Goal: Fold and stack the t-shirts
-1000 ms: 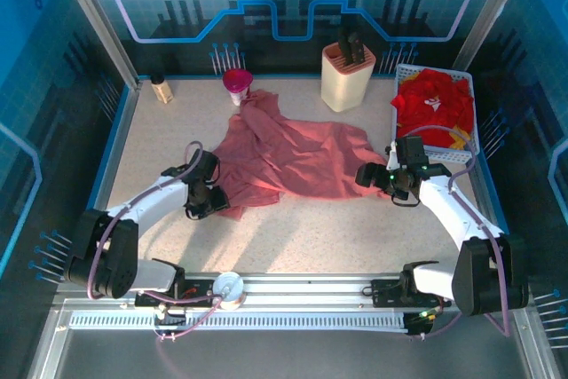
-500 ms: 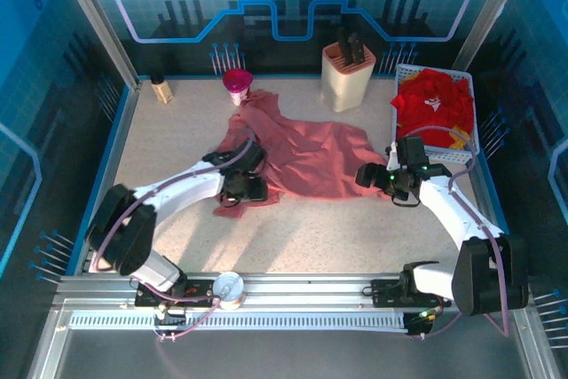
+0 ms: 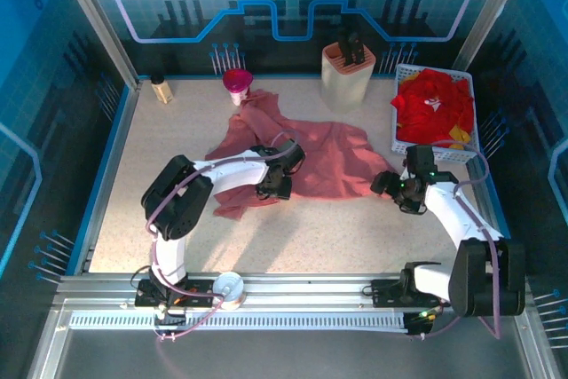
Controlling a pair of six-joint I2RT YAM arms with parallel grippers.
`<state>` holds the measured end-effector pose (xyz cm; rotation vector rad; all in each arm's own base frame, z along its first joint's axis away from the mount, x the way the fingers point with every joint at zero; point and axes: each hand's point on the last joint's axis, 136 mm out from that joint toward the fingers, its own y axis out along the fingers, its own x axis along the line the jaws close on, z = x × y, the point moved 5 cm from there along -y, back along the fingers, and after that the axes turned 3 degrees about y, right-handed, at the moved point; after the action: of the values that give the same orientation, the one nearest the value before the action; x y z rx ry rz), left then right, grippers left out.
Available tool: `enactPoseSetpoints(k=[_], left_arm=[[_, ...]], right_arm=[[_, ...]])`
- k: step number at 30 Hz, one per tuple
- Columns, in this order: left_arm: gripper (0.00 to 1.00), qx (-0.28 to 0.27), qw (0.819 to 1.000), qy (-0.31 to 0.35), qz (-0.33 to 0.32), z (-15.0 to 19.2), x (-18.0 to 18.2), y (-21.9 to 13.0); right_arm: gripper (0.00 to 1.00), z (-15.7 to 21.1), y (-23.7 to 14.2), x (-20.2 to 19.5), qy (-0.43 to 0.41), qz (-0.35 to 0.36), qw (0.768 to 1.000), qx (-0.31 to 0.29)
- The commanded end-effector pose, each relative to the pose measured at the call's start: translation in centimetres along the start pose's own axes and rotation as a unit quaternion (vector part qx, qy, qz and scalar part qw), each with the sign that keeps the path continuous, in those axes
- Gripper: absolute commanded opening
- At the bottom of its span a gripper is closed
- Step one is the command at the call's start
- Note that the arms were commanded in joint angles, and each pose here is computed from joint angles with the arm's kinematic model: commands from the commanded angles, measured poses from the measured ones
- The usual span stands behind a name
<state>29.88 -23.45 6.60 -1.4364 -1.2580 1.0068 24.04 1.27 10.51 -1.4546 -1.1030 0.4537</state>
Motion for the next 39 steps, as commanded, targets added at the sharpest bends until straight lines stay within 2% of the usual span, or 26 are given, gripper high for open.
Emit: enactPoseSetpoints(k=[1,6,9,12,15,16,19,21,24,32,36,39], left_arm=[[0.39,0.018,0.999,0.013,-0.040,0.5,0.7,0.5],[0.24,0.026,0.997,0.019,-0.067,1.2,1.7,0.7],[0.11,0.025,0.996,0.024,-0.076,1.7,2.4,0.4],[0.04,0.028,0.996,0.034,-0.081,2.0,2.9,-0.3],[0.00,0.028,0.995,0.047,-0.081,2.3,3.2,-1.4],[0.00,0.028,0.995,0.052,-0.083,2.4,3.4,-1.7],[0.00,0.024,0.995,0.060,-0.082,2.4,4.1,-2.9],[0.00,0.018,0.995,0.064,-0.079,2.4,4.6,-3.8],[0.00,0.011,0.994,0.070,-0.085,2.3,5.8,-5.3],[0.00,0.001,0.996,0.047,-0.080,1.8,9.6,-8.2],[0.00,-0.007,0.996,0.039,-0.079,0.8,11.1,-9.4],[0.00,-0.008,0.997,0.034,-0.071,-0.1,11.6,-10.0]], right_arm=[[0.84,0.0,0.7,-0.8,0.028,0.006,1.000,0.001],[0.74,-0.6,2.6,-0.7,0.023,0.013,0.999,0.019],[0.65,-1.1,3.6,-0.5,0.019,0.007,1.000,0.022],[0.55,-1.6,4.3,-0.2,0.014,0.007,1.000,0.026],[0.47,-2.0,4.4,0.2,0.001,-0.003,1.000,0.019],[0.41,-2.3,4.3,0.4,-0.005,-0.005,1.000,0.014],[0.32,-3.0,3.9,0.7,-0.016,0.001,1.000,0.007],[0.16,-3.4,3.7,1.0,-0.027,-0.003,1.000,0.003],[0.01,-3.8,3.2,1.6,-0.041,-0.006,0.999,0.004],[0.00,-3.9,1.7,2.6,-0.060,-0.024,0.998,-0.012],[0.00,-5.0,0.3,3.3,-0.082,-0.014,0.996,-0.030],[0.00,-5.6,-0.6,4.4,-0.082,-0.034,0.995,-0.032]])
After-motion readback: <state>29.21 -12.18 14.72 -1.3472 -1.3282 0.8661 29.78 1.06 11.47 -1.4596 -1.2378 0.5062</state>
